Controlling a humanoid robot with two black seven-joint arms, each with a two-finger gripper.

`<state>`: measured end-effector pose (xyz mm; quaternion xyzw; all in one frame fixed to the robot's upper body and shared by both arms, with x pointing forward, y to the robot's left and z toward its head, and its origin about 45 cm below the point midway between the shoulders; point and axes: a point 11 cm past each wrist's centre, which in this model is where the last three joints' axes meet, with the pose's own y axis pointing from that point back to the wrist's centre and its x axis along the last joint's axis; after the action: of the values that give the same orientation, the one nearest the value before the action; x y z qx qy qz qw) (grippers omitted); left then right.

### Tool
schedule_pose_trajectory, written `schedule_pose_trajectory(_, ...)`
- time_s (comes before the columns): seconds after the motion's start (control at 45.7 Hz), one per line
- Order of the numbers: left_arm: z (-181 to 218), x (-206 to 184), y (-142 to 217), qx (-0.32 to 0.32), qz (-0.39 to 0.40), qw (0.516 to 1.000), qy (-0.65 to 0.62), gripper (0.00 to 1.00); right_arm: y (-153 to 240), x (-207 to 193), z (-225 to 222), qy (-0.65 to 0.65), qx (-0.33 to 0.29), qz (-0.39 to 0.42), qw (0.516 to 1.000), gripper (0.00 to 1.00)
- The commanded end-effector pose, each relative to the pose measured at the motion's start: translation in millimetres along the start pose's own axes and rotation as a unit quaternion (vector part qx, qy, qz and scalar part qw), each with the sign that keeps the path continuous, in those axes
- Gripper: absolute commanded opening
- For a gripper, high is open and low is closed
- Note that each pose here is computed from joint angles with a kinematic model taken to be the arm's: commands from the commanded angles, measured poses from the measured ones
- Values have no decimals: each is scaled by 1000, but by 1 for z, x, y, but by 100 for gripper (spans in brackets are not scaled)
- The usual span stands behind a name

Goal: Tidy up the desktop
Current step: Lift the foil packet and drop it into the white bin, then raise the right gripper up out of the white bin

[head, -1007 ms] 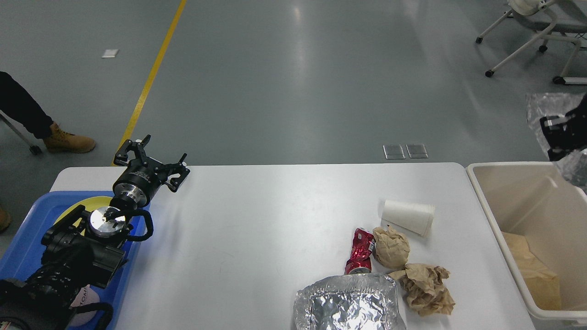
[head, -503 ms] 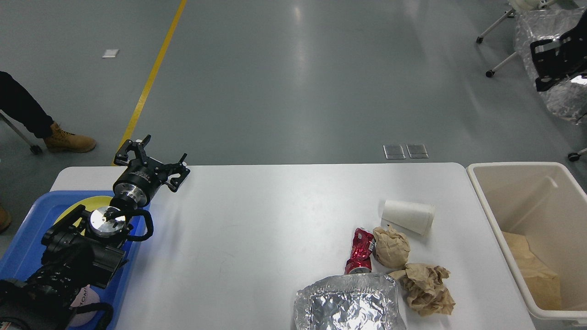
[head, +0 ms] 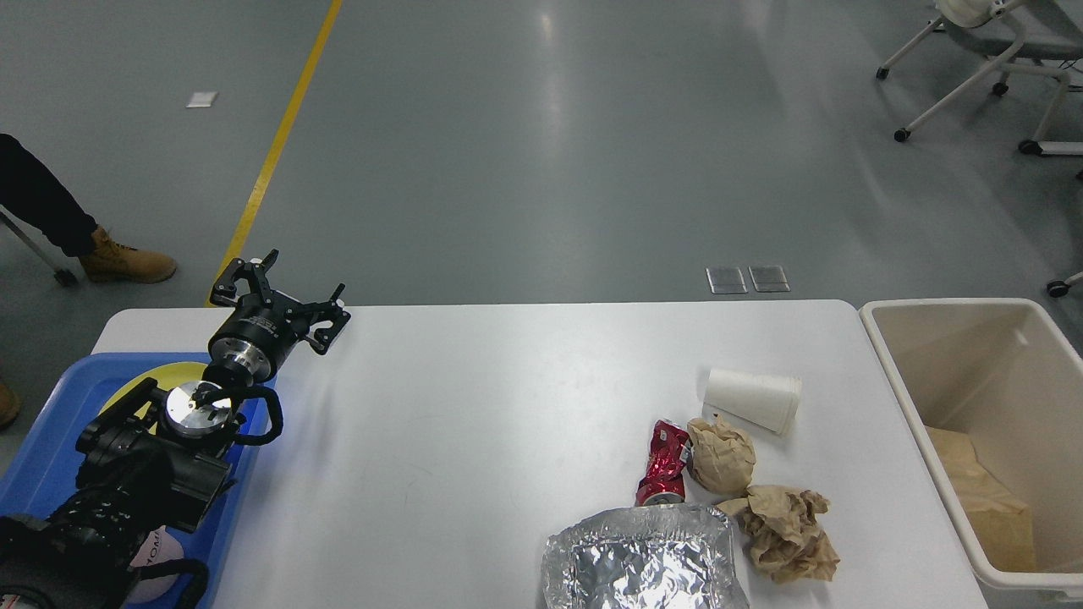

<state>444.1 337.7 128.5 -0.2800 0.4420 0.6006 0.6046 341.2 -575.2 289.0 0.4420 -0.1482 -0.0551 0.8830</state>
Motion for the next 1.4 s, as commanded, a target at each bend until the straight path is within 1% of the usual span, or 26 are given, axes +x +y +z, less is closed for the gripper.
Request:
schedule_pose_trajectory(0.0, 0, 0, 0, 0, 0, 1000, 0, 96, -48, -19, -27, 32, -8, 48, 998, 0)
schedule_pose_trajectory(0.131, 0, 0, 0, 0, 0, 1000, 0, 96, -95, -57, -59, 68, -4, 54, 996, 0)
schedule_pose_trajectory(0.306, 0, 0, 0, 0, 0, 1000, 0, 96, -131, -84, -100, 104, -1, 68, 992, 0)
schedule_pose_trajectory(0.372, 0, 0, 0, 0, 0, 1000, 0, 96, -142, -93, -108, 103, 3, 67, 992, 0)
schedule_pose_trajectory(0.569, 0, 0, 0, 0, 0, 1000, 0, 96, -155, -116, -140, 114, 26, 64, 991, 0)
schedule_pose_trajectory(0.7, 0, 0, 0, 0, 0, 1000, 0, 96, -156, -118, -155, 120, 35, 80, 989, 0)
schedule_pose_trajectory(0.876, 0, 0, 0, 0, 0, 1000, 0, 96, -155, -115, -160, 111, 42, 88, 989, 0)
schedule_pose_trajectory(0.898, 0, 0, 0, 0, 0, 1000, 0, 96, -155, -114, -160, 105, 45, 92, 989, 11)
schedule_pose_trajectory(0.941, 0, 0, 0, 0, 0, 1000, 0, 96, -153, -110, -163, 87, 55, 107, 989, 40)
schedule_pose_trajectory(0.963, 0, 0, 0, 0, 0, 1000, 0, 96, -153, -107, -164, 76, 60, 118, 988, 52)
schedule_pose_trajectory(0.985, 0, 0, 0, 0, 0, 1000, 0, 96, -153, -106, -166, 67, 65, 127, 988, 62)
schedule_pose_trajectory(1.007, 0, 0, 0, 0, 0, 1000, 0, 96, -154, -108, -167, 59, 69, 132, 987, 69)
schedule_pose_trajectory(1.029, 0, 0, 0, 0, 0, 1000, 0, 96, -157, -112, -167, 54, 71, 134, 987, 73)
schedule_pose_trajectory(1.116, 0, 0, 0, 0, 0, 1000, 0, 96, -167, -127, -165, 41, 73, 130, 988, 76)
schedule_pose_trajectory(1.16, 0, 0, 0, 0, 0, 1000, 0, 96, -168, -128, -163, 38, 72, 130, 988, 77)
schedule_pose_trajectory(1.379, 0, 0, 0, 0, 0, 1000, 0, 96, -166, -124, -157, 28, 72, 127, 989, 78)
